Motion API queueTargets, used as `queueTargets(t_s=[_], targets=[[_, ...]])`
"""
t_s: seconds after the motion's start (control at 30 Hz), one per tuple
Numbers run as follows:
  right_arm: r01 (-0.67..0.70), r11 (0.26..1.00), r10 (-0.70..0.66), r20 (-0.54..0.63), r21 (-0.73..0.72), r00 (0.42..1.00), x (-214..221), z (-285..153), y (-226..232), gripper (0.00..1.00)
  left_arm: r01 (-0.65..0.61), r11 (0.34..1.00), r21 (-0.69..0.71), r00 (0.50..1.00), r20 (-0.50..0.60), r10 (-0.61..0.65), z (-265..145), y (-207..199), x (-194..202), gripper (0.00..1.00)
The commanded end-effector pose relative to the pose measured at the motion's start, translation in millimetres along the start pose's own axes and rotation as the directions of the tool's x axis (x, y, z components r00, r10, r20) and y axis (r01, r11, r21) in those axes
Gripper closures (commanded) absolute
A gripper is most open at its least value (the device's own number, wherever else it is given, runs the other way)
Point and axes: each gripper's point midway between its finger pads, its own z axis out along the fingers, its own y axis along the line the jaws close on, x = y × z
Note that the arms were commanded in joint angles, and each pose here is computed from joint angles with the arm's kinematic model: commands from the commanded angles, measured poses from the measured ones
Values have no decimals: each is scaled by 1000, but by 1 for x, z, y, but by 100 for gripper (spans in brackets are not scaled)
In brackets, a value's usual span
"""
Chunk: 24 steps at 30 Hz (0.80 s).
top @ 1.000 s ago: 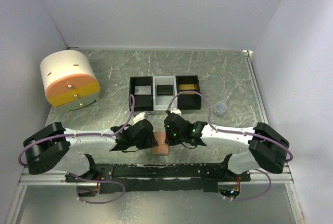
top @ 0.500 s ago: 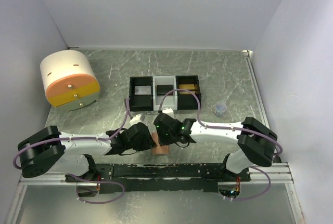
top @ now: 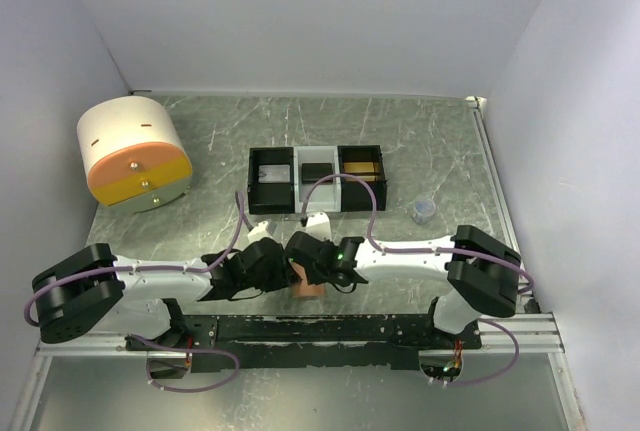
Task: Take the credit cards out of the card holder
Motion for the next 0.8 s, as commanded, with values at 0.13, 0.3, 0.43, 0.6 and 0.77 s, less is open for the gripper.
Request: queueTargets(t_s=[0.13,0.3,0.43,0.6,0.77], targets=[[24,999,-20,-75,49,997,26,4,-21,85,-40,991,-125,999,-33,36,2,33,12,61],[-42,994,39,-36,-98,999,8,-8,-6,95,-34,984,-174,999,-39,28,4,43,14,62],[-93,983,86,-51,-160,995,1,-10,-12,98,-29,979,-201,999,-46,20,6,50,17,62],[-128,977,127,-17,-171,992,-8,-21,-24,91,-40,976,-214,998,-46,31,6,49,17,62],[-142,990,142,-6,-13,990,-4,-22,-58,75,-58,976,-209,998,-38,51,5,42,13,61]])
